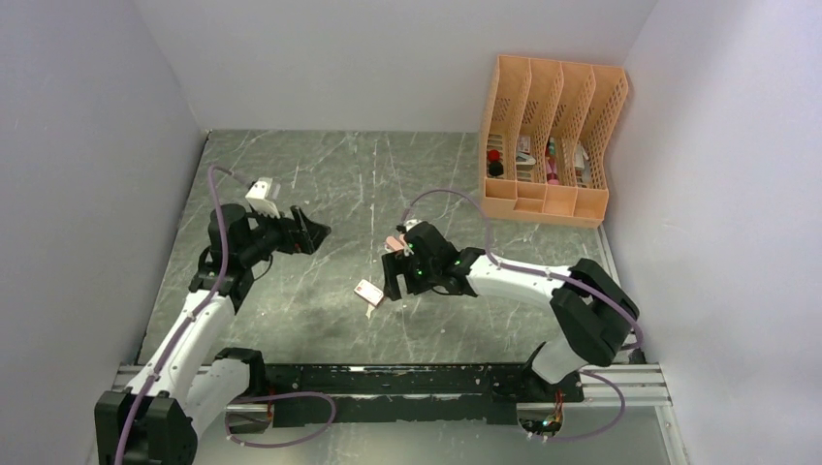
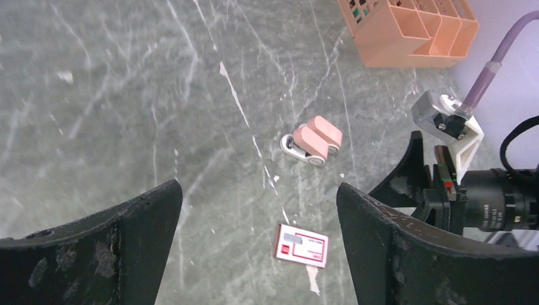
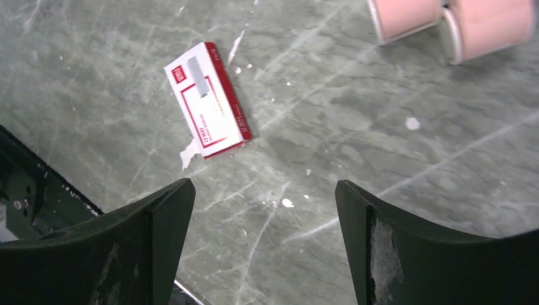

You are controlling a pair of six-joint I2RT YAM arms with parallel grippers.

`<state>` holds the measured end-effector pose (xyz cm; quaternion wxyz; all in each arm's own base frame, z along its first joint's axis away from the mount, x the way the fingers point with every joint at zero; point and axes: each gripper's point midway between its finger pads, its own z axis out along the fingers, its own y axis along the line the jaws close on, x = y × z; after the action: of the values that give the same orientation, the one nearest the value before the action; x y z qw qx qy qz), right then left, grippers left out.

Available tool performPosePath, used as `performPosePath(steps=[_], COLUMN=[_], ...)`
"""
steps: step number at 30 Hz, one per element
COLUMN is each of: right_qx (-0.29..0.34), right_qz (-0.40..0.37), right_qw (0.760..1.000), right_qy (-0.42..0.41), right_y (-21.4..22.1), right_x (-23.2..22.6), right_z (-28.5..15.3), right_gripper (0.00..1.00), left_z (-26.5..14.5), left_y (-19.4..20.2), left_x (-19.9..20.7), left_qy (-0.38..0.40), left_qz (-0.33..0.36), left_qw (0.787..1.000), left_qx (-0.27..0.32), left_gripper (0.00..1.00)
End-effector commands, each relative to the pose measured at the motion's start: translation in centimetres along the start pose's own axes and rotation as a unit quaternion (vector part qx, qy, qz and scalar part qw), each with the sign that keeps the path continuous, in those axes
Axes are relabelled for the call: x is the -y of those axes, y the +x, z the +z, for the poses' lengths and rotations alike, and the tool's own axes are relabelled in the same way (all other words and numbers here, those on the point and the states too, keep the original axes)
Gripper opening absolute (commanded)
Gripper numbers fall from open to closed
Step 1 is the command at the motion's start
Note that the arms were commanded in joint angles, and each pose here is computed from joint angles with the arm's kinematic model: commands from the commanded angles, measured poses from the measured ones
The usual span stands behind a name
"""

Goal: Load the staples into the stapler

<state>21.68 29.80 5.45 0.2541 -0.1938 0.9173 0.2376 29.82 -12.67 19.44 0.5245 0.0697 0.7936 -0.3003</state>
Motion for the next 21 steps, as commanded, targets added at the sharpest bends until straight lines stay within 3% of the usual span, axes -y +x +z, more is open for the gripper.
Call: performPosePath(steps=[1, 4, 10, 21], right_qx=[-0.003, -0.006, -0.007, -0.010], right_qz=[-0.017, -0.011, 0.001, -0.056], right_qw=[0.999, 0.999, 0.999, 0.998], right_qy=[-0.052, -0.034, 0.032, 0.001], right_y=[-0.5, -0.7, -0.8, -0.8], right_x=[-2.2, -1.8, 0.1, -2.7], right_z=[1.0, 1.8, 2.7, 5.0], right_gripper=[0.87, 0.87, 0.87, 0.88], left_z=[-0.4, -1.0, -0.9, 0.1], left_y=[-0.2, -0.6, -0.5, -0.1], left_x=[0.2, -1.1, -1.7, -1.0], left_qy=[-0.014, -0.062, -0.078, -0.042], left_qz=[-0.067, -0.078, -0.048, -0.037], left_qw=[0.997, 0.994, 0.996, 0.998], left_qx=[0.032, 0.042, 0.010, -0.004], left_gripper=[0.97, 1.00, 0.99, 1.00])
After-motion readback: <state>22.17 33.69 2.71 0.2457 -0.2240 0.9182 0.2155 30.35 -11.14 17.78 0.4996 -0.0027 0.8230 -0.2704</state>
